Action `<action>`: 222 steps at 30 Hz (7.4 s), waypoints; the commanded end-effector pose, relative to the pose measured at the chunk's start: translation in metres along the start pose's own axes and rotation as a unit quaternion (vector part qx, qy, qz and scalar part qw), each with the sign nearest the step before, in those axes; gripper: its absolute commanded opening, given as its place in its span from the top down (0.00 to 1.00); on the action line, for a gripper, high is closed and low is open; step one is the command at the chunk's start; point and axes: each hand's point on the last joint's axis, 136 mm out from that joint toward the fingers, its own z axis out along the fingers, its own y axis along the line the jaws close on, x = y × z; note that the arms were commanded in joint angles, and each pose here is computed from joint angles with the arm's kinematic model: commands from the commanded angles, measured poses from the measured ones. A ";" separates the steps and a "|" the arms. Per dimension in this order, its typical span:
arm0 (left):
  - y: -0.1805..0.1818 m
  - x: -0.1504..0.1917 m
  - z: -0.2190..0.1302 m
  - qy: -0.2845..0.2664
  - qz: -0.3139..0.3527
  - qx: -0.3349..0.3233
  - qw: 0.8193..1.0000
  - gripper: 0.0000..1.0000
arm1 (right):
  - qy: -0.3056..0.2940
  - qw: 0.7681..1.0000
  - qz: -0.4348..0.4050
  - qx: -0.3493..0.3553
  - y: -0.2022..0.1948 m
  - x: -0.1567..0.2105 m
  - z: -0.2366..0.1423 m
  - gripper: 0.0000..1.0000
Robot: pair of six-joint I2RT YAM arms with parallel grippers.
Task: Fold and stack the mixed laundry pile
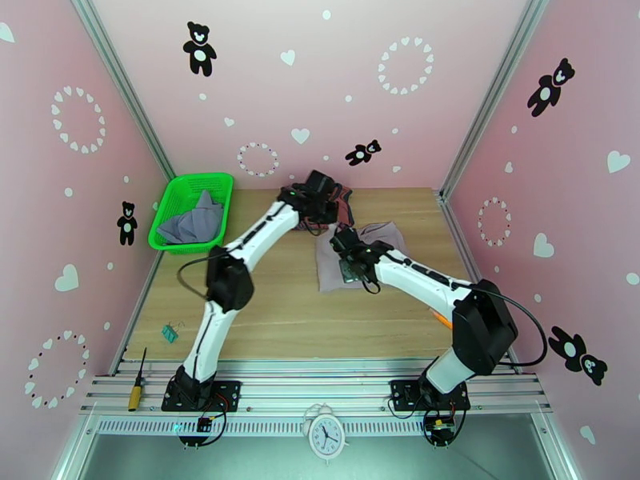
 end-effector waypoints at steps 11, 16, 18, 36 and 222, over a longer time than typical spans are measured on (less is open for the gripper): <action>0.021 0.014 0.071 0.011 -0.018 -0.011 1.000 0.80 | 0.020 0.997 0.043 0.063 -0.019 0.016 0.049 1.00; 0.007 -0.009 0.069 -0.033 -0.023 0.017 0.999 0.64 | -0.001 0.992 0.071 0.104 -0.042 0.012 0.046 0.94; -0.002 -0.019 0.066 -0.046 -0.024 0.036 0.998 0.53 | -0.003 0.990 0.079 0.115 -0.048 0.013 0.045 0.90; 0.063 -0.013 -0.054 -0.093 -0.035 -0.120 0.988 0.81 | 0.006 0.992 0.019 -0.128 0.017 -0.026 -0.004 0.65; 0.079 0.254 -0.169 0.062 0.684 -0.014 0.727 0.29 | -0.093 0.674 -0.701 -0.212 0.009 0.111 -0.068 0.12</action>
